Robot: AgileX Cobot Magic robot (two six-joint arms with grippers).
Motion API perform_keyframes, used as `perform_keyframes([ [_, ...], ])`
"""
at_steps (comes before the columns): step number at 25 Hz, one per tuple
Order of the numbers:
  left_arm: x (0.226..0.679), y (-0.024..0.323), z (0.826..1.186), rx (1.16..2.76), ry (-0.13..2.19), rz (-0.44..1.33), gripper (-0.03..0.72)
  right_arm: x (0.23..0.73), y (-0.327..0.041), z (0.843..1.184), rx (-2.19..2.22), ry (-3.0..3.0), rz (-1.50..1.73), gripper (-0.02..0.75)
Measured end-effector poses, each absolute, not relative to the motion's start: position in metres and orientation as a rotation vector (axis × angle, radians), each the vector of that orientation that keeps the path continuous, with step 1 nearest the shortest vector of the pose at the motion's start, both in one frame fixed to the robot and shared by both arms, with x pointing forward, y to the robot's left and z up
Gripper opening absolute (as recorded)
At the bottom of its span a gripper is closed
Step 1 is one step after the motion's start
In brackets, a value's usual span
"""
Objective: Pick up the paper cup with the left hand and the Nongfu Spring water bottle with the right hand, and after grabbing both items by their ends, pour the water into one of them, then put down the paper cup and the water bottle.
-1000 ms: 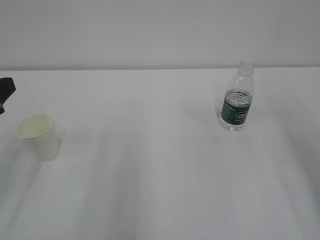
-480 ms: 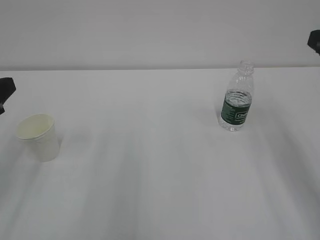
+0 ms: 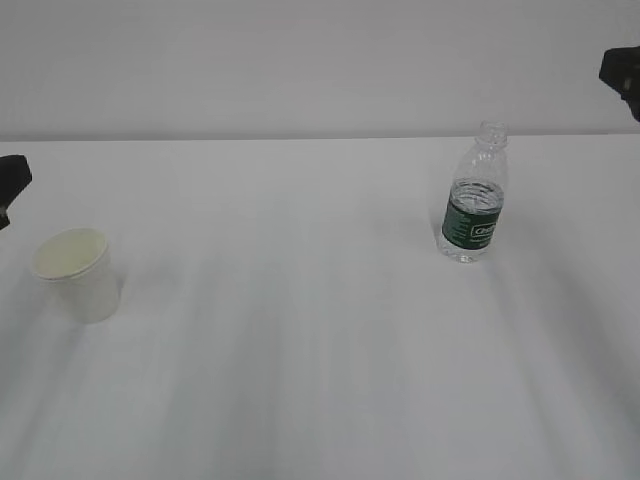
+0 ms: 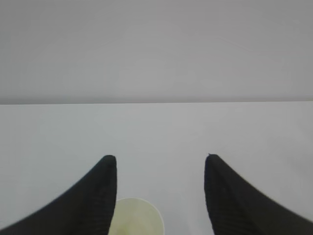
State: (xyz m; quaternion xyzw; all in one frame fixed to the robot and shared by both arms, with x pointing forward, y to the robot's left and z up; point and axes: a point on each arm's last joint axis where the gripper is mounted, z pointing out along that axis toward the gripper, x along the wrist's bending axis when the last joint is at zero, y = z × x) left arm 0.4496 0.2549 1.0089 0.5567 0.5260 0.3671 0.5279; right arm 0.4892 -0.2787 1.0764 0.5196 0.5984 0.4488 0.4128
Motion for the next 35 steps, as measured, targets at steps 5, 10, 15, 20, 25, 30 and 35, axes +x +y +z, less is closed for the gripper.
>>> perform_keyframes([
  [5, 0.450, 0.255, 1.009, 1.330, 1.257, 0.877, 0.407, 0.488, -0.278, 1.072, 1.311, 1.513, 1.127, 0.519],
  [10, 0.450, 0.255, 1.009, 1.330, 1.257, 0.877, 0.407, 0.480, -0.278, 1.049, 1.342, 1.559, 1.110, 0.519],
  [15, 0.450, 0.255, 1.009, 1.331, 1.256, 0.877, 0.407, 0.470, -0.275, 1.030, 1.352, 1.562, 1.167, 0.519],
  [20, 0.450, 0.255, 1.009, 1.331, 1.256, 0.877, 0.407, 0.462, -0.274, 1.014, 1.372, 1.590, 1.164, 0.519],
  [25, 0.450, 0.255, 1.009, 1.332, 1.255, 0.877, 0.407, 0.456, -0.273, 1.003, 1.377, 1.601, 1.186, 0.519],
  [30, 0.450, 0.255, 1.009, 1.329, 1.252, 0.879, 0.407, 0.461, -0.268, 0.978, 1.398, 1.642, 1.222, 0.519],
  [35, 0.450, 0.254, 1.011, 1.326, 1.230, 0.888, 0.407, 0.472, -0.262, 0.958, 1.365, 1.658, 1.299, 0.519],
])
